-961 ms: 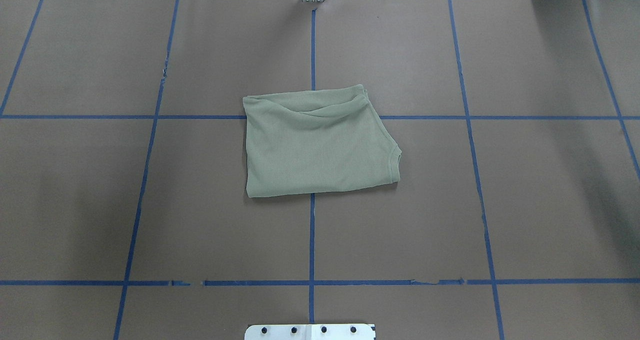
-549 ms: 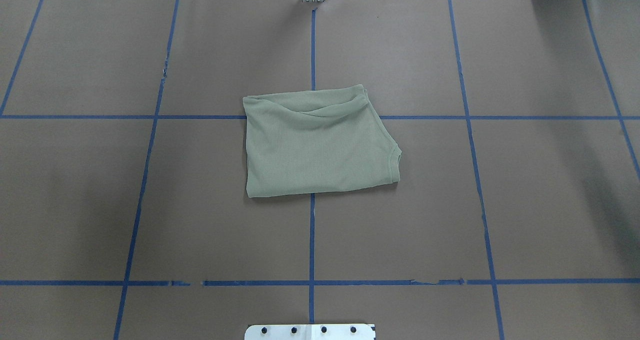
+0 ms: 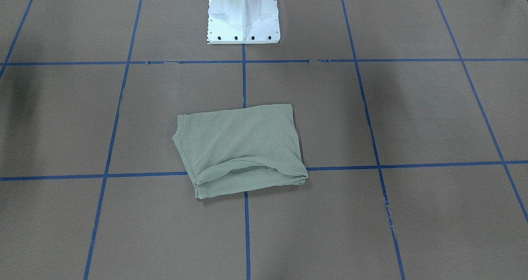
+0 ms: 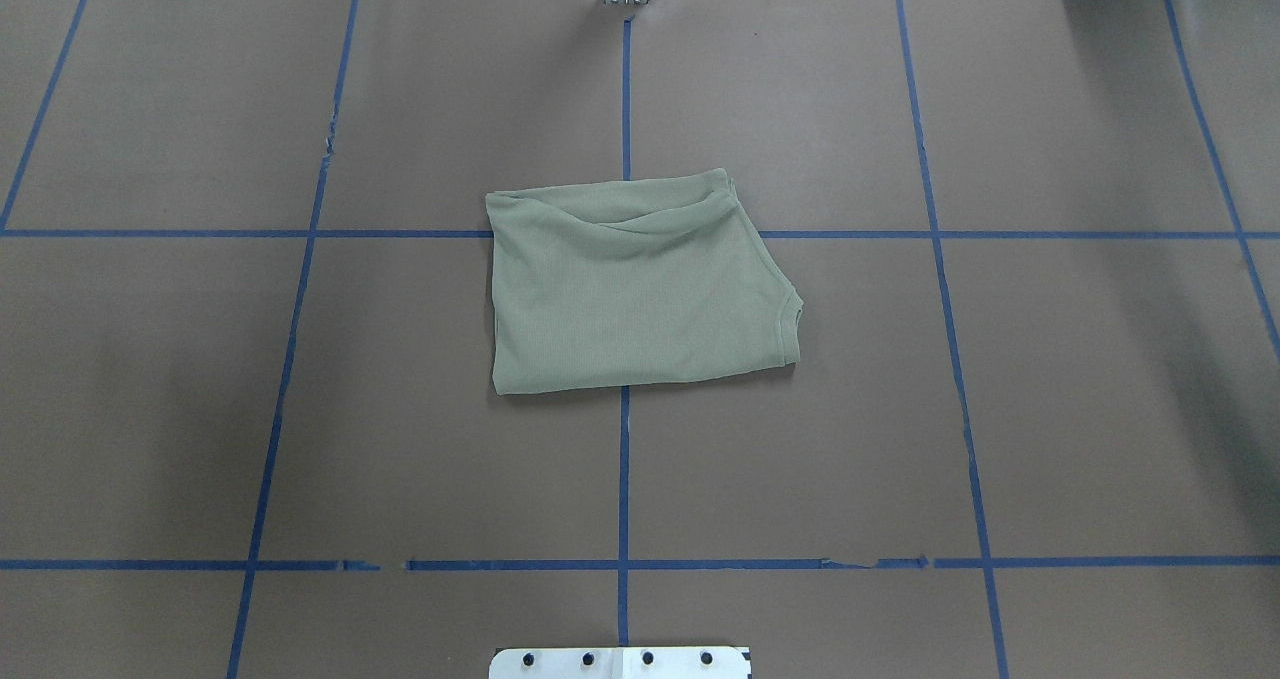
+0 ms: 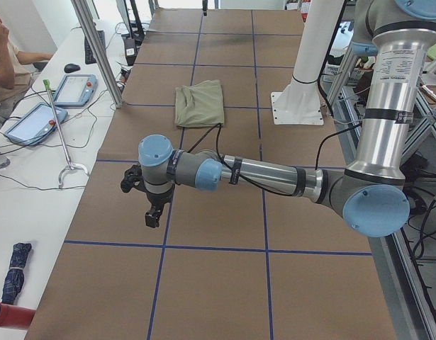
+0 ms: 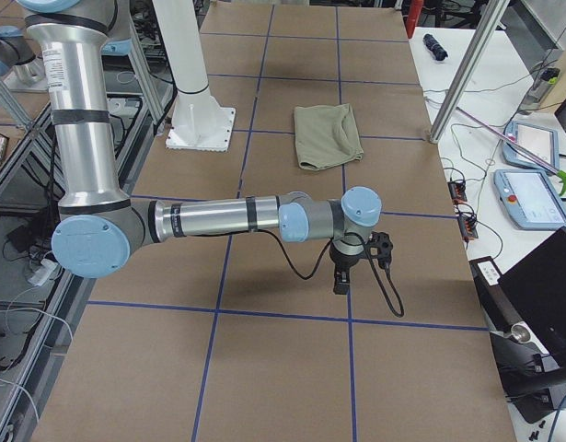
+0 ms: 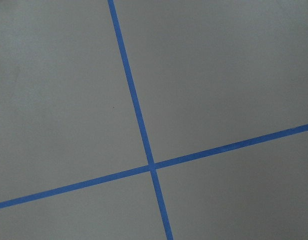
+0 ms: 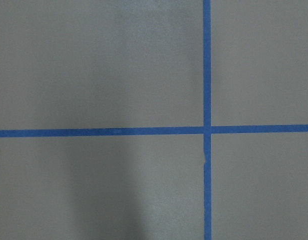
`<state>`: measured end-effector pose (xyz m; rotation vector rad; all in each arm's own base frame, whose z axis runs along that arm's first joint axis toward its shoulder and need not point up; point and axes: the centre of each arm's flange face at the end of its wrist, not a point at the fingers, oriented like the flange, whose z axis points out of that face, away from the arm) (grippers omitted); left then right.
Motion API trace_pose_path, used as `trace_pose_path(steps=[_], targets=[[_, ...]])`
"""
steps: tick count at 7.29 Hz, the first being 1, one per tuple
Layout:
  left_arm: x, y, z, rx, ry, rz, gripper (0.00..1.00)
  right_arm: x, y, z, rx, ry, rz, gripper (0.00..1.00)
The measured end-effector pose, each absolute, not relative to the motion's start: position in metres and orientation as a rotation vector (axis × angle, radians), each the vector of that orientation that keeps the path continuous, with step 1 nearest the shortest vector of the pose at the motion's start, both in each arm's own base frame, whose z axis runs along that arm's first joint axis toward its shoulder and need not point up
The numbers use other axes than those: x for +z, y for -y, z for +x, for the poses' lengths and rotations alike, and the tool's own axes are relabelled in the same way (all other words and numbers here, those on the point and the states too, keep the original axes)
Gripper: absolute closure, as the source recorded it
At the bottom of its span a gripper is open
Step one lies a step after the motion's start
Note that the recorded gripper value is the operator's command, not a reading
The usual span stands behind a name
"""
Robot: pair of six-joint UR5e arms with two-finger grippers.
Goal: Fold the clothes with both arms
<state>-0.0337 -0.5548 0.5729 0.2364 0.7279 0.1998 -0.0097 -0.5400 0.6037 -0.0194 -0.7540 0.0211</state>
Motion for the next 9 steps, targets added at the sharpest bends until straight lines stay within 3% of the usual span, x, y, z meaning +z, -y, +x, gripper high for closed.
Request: trace_pose_path(steps=[9], targets=[[0.5841, 0.5613, -0.0319, 0.229, -0.732, 0.302, 0.00, 0.5982, 0.5383, -0.0121, 0.016, 0.782, -0.018, 0.00]])
